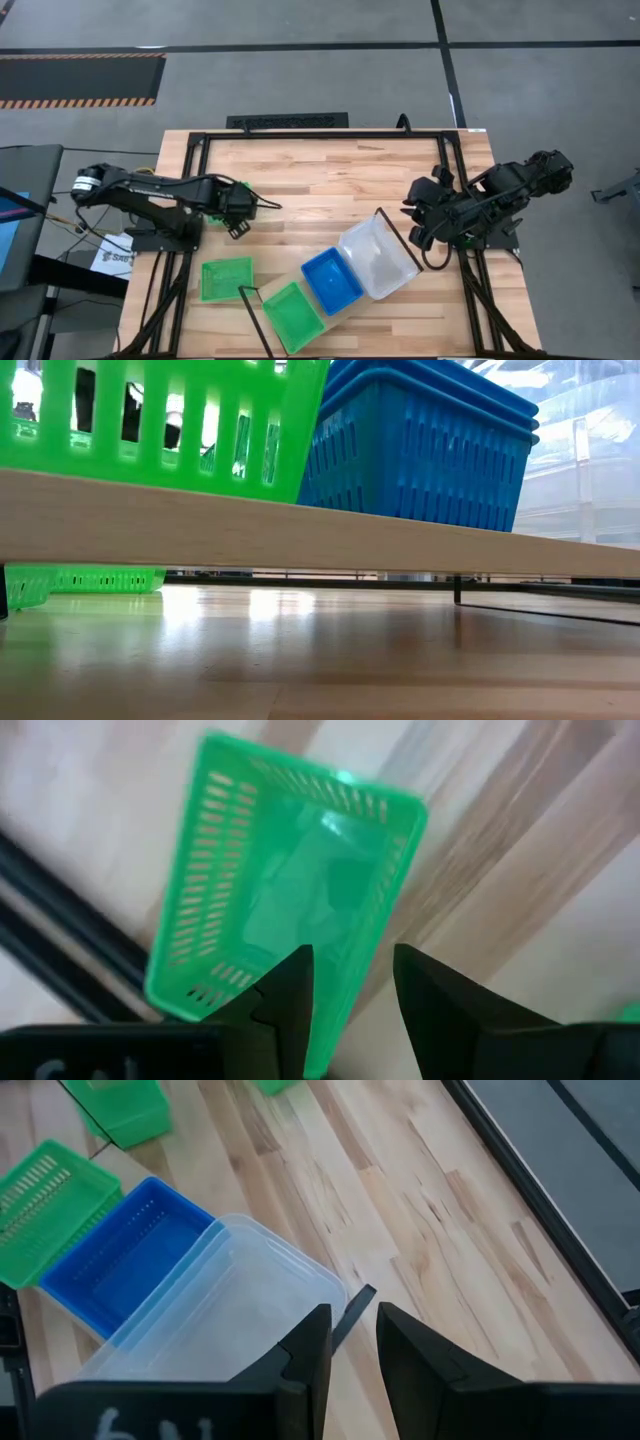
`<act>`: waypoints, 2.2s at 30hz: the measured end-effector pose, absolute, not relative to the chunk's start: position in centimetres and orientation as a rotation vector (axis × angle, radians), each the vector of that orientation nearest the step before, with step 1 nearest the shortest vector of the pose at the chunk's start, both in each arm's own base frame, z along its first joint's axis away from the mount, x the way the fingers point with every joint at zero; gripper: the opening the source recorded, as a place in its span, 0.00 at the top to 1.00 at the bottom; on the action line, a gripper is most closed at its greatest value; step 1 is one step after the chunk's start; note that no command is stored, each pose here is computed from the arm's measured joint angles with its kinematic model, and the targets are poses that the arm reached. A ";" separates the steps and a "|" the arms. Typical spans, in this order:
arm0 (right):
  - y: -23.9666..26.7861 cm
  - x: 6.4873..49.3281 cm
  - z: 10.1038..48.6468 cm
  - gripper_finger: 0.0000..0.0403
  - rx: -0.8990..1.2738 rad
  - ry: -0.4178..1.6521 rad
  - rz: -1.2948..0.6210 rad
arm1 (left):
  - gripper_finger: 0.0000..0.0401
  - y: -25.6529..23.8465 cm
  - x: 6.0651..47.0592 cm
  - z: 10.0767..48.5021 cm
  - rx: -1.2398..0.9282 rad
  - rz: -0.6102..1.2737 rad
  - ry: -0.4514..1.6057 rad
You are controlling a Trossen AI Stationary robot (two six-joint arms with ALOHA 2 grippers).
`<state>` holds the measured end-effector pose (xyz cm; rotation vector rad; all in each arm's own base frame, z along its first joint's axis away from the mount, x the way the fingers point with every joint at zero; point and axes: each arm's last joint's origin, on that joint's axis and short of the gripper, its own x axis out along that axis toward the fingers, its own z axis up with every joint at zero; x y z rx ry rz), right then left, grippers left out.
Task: Stack baskets on shelf by color
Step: Stack the top green basket on top of the other green basket on the shelf
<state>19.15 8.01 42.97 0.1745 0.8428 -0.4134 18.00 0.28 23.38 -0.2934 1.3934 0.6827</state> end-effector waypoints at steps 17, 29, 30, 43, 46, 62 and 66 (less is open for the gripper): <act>8.1 19.3 43.0 0.74 0.209 0.826 -0.422 | 0.68 2.3 18.3 19.3 -0.369 0.637 1.406; 8.1 19.3 43.0 0.74 0.200 0.828 -0.419 | 0.68 3.8 21.2 26.4 -0.344 0.673 1.158; 8.1 19.3 43.0 0.74 0.200 0.828 -0.419 | 0.68 4.3 21.4 26.8 -0.294 0.645 1.166; 8.1 19.3 43.0 0.74 0.213 0.825 -0.425 | 0.68 10.4 23.8 23.3 -0.320 0.641 1.607; 8.1 19.3 43.0 0.74 0.213 0.825 -0.425 | 0.68 10.9 24.2 23.0 -0.492 0.716 1.585; 8.0 19.2 43.0 0.74 0.196 0.831 -0.419 | 0.68 10.0 24.8 22.4 -1.006 1.225 1.265; 8.0 19.2 43.0 0.74 0.173 0.836 -0.409 | 0.68 10.5 24.4 21.6 -1.043 1.280 1.239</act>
